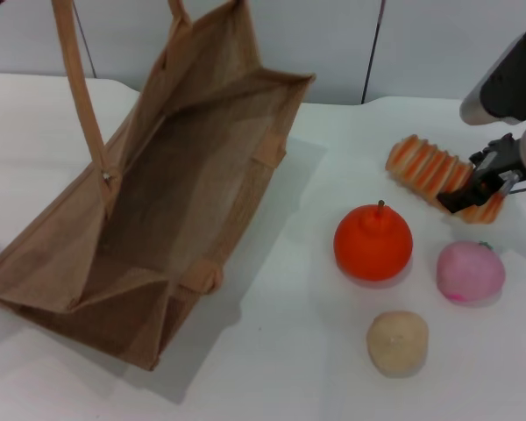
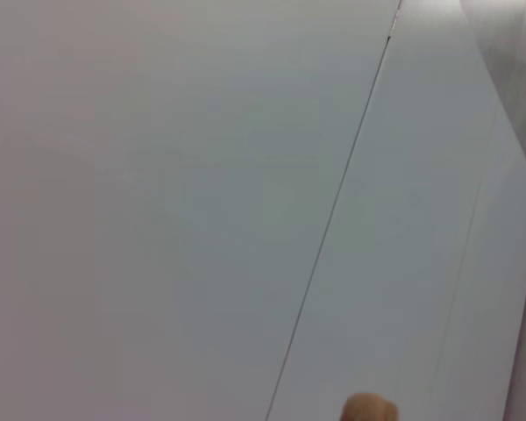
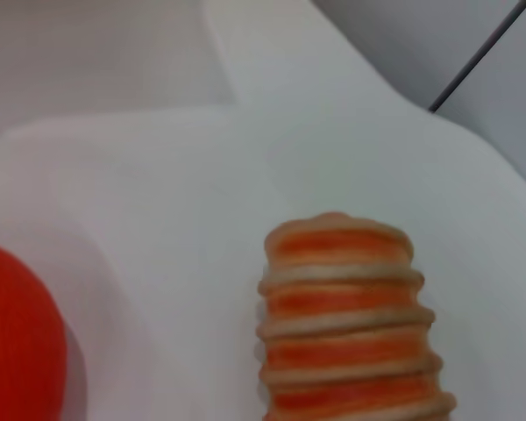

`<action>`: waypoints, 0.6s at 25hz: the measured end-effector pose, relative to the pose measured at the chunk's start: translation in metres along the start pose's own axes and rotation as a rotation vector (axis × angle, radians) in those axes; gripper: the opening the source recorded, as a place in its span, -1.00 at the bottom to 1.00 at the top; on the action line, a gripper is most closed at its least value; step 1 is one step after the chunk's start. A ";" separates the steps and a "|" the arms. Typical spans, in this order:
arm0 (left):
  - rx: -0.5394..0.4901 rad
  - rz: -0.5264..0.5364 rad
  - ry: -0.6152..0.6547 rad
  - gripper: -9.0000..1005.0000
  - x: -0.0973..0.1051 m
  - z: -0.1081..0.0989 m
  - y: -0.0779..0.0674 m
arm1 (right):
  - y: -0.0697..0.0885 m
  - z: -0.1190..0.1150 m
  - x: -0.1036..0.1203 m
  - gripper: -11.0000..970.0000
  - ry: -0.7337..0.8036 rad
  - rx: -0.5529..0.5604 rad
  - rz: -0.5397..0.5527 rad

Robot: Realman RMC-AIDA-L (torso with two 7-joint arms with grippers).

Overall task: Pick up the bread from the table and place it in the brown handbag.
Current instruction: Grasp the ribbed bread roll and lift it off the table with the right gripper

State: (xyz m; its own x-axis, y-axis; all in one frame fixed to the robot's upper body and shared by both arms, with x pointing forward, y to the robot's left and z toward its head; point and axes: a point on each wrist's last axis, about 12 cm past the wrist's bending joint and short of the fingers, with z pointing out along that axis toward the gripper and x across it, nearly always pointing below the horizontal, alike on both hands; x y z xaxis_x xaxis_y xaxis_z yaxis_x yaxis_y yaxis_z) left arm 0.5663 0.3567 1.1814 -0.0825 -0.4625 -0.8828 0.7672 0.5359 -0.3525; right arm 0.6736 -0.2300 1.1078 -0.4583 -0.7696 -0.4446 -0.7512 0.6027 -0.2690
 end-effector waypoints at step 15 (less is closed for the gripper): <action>-0.002 0.002 -0.001 -0.71 0.001 -0.001 0.000 | 0.000 0.000 -0.004 0.40 -0.010 0.009 0.010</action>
State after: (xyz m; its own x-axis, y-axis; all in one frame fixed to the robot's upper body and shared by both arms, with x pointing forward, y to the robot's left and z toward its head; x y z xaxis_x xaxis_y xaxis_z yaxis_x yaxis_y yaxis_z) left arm 0.5654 0.3568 1.1803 -0.0803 -0.4626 -0.8829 0.7658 0.5384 -0.3518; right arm 0.6756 -0.2267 1.1100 -0.4611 -0.7611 -0.4561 -0.7422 0.6126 -0.2718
